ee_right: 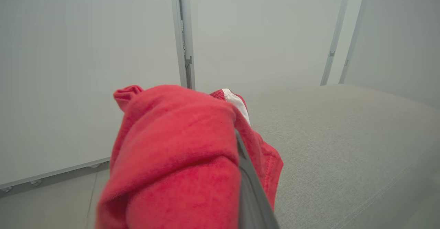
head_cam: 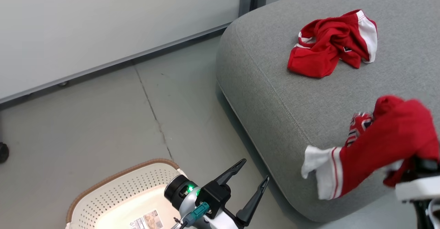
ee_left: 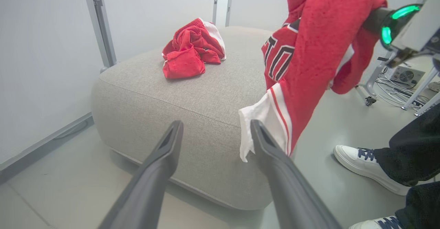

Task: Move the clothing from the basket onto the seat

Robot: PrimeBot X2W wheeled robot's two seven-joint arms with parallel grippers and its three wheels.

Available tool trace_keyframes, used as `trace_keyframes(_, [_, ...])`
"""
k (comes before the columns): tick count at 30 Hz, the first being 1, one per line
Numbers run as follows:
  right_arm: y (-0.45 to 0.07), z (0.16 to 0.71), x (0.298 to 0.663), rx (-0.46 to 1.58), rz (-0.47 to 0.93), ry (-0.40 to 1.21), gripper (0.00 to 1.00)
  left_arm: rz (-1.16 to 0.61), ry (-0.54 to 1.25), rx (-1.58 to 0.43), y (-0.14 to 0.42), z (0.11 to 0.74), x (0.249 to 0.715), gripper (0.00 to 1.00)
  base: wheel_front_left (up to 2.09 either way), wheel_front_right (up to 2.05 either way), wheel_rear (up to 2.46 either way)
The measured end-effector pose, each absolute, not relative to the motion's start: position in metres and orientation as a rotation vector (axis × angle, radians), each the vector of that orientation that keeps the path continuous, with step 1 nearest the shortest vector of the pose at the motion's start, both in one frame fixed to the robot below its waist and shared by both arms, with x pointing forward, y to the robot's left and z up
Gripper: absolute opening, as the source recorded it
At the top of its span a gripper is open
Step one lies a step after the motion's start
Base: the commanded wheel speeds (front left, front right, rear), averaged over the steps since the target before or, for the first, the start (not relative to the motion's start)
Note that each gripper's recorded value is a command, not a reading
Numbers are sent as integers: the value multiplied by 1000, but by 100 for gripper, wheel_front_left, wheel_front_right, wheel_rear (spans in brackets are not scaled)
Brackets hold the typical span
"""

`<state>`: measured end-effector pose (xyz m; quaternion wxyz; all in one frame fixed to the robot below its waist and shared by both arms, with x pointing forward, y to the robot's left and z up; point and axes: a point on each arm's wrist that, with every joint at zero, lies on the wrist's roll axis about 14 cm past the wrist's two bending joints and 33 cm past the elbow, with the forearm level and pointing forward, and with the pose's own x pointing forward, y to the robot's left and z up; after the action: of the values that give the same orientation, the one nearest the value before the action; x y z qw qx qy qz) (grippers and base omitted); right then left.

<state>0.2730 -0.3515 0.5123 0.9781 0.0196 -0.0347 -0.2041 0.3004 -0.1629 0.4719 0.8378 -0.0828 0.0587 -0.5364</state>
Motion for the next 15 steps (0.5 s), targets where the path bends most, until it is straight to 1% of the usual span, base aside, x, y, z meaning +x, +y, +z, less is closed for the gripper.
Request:
trace_keyframes(6, [-370, 567, 307, 21, -413, -228, 0, -1145, 122, -166, -168, 464, 316, 100, 0, 0, 0])
trace_keyframes(15, [-406, 659, 380, -173, -377, -414, 0, -1178, 142, -149, -175, 437, 344, 100, 0, 0, 0])
